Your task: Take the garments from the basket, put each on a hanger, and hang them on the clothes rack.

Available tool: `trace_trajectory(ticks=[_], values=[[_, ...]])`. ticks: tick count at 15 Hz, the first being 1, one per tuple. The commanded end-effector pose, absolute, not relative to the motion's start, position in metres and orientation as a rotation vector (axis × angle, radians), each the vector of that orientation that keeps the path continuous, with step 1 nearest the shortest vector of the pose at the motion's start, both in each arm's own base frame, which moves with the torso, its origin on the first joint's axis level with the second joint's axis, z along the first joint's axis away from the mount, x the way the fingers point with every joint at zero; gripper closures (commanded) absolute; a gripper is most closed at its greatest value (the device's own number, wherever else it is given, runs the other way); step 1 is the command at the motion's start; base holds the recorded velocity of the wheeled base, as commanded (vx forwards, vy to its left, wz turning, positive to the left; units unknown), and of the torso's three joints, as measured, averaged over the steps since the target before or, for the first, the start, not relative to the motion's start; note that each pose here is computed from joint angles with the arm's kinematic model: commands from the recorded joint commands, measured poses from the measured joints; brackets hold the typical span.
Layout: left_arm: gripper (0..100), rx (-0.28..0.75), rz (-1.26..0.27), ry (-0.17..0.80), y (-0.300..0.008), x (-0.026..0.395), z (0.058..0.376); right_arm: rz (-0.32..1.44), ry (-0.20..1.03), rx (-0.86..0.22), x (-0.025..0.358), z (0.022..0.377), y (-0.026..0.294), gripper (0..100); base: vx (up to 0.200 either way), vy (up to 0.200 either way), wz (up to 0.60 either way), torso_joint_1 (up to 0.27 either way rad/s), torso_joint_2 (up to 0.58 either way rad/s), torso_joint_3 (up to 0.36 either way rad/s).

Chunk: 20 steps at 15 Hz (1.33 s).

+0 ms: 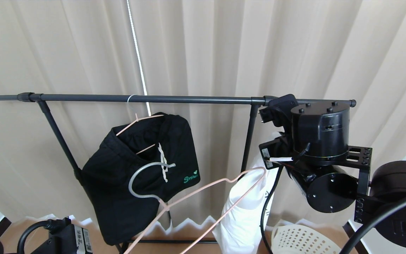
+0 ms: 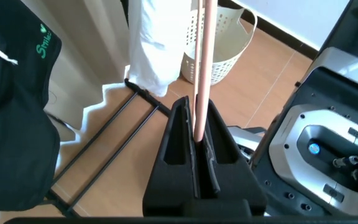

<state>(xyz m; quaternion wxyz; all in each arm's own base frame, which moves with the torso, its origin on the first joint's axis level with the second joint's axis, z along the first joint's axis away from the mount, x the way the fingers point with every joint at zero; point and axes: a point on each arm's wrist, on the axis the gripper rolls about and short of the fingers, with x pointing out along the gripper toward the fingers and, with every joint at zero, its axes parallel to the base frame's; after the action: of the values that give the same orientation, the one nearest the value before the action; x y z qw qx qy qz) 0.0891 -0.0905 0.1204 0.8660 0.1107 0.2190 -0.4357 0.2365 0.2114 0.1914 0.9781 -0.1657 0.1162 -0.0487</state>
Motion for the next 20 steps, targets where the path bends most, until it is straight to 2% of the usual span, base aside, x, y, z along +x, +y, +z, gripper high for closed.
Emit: trace_trajectory(ticks=[1, 12, 20], values=[[100, 0.236, -0.912, 0.476, -0.094, 0.093, 0.119, -0.084, 0.23, -0.333, 0.236, 0.189, 0.217, 100, 0.0, 0.0, 0.0, 0.0, 0.0, 0.0], [100, 0.192, -0.856, 0.47, -0.105, 0.114, 0.125, -0.084, 0.21, -0.31, 0.233, 0.188, 0.221, 100, 0.0, 0.0, 0.0, 0.0, 0.0, 0.0], [100, 0.198, -0.856, 0.485, -0.11, 0.12, 0.119, -0.024, 0.203, -0.311, 0.215, 0.185, 0.238, 100, 0.0, 0.0, 0.0, 0.0, 0.0, 0.0]])
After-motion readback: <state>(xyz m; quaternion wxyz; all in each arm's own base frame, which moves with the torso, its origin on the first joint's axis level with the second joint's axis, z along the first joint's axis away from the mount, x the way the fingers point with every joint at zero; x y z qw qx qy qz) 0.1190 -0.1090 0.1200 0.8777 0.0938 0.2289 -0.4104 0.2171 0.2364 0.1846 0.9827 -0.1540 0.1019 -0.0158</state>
